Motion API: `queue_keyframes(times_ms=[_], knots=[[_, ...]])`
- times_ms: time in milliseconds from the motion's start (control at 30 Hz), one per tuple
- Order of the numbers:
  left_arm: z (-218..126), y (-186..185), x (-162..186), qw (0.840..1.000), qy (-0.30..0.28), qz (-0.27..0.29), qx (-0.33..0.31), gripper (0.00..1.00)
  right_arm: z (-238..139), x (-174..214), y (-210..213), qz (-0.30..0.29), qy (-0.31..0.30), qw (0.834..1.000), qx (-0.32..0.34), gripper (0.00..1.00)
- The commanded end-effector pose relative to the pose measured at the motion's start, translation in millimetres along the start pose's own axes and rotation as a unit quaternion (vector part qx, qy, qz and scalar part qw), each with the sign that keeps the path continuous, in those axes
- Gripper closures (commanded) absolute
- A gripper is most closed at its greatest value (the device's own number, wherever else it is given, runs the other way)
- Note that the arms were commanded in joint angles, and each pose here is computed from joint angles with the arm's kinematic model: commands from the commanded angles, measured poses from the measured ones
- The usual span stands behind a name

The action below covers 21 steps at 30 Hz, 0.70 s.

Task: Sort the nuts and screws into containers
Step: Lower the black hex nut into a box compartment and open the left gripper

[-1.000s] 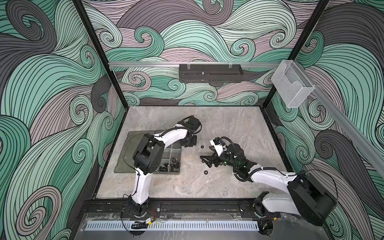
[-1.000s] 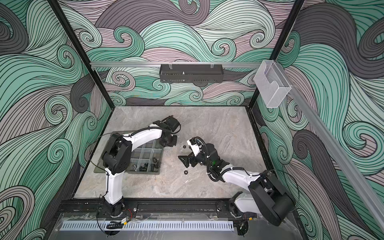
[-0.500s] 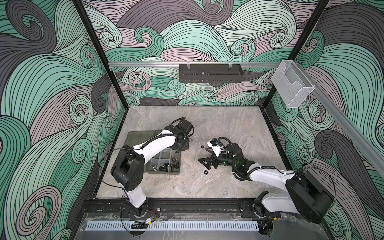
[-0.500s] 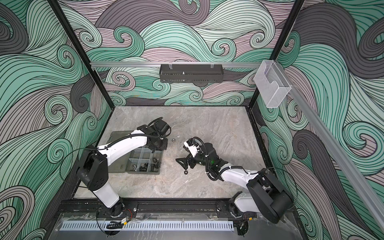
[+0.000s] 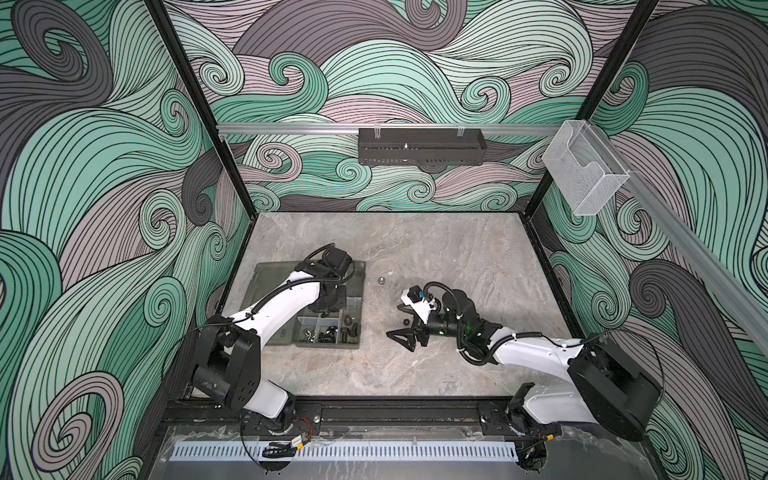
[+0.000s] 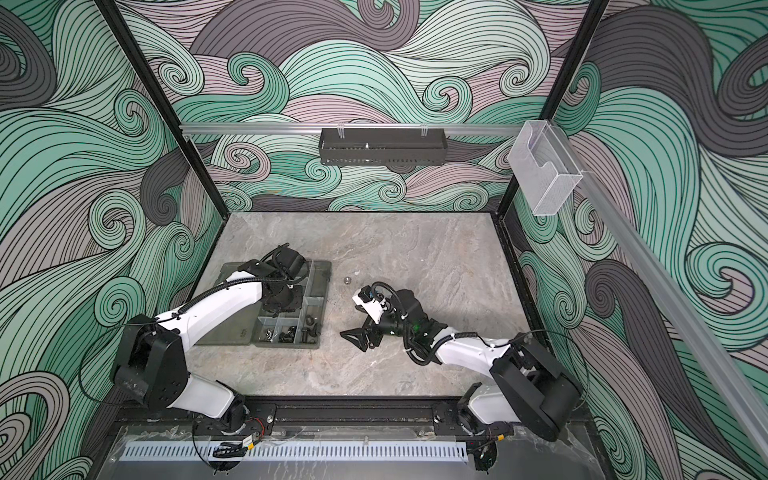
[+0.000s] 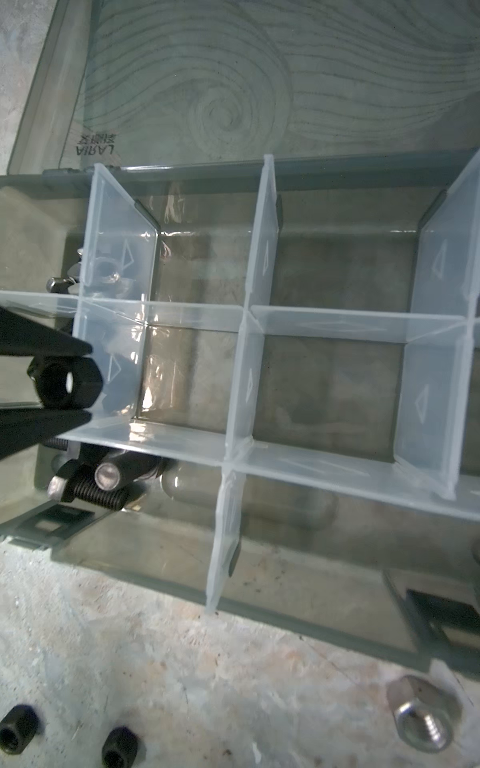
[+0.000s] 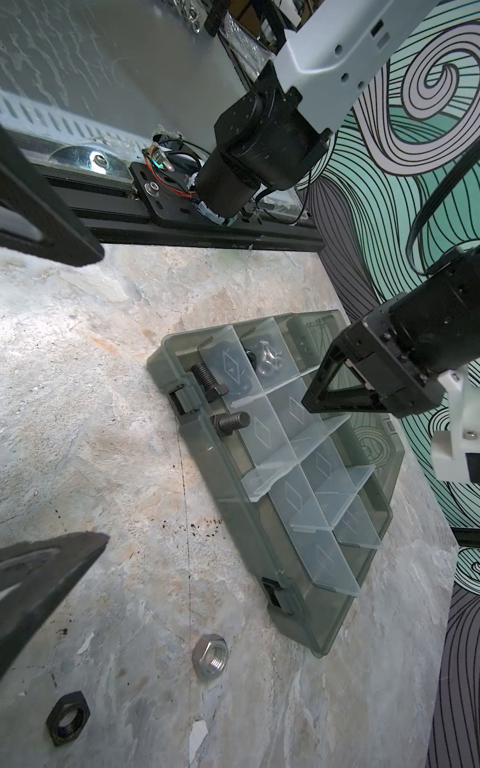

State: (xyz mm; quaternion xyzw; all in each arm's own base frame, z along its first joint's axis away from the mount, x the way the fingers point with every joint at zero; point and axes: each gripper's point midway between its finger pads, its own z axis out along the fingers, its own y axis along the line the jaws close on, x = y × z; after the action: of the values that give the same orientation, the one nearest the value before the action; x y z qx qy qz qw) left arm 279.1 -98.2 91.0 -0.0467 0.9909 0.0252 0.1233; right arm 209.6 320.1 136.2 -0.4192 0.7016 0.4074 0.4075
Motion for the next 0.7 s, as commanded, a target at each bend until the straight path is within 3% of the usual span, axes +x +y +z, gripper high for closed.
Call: queue_keyframes(times_ms=[0,667], knots=[[4,5,0,1.000,0.002,-0.004,-0.005,0.84,1,-9,0,-0.022,-0.008,1.000,0.002,0.01],[36,2,-6,1.000,0.020,-0.010,-0.015,0.82,2,-7,-3,-0.021,-0.001,1.000,0.009,0.01]])
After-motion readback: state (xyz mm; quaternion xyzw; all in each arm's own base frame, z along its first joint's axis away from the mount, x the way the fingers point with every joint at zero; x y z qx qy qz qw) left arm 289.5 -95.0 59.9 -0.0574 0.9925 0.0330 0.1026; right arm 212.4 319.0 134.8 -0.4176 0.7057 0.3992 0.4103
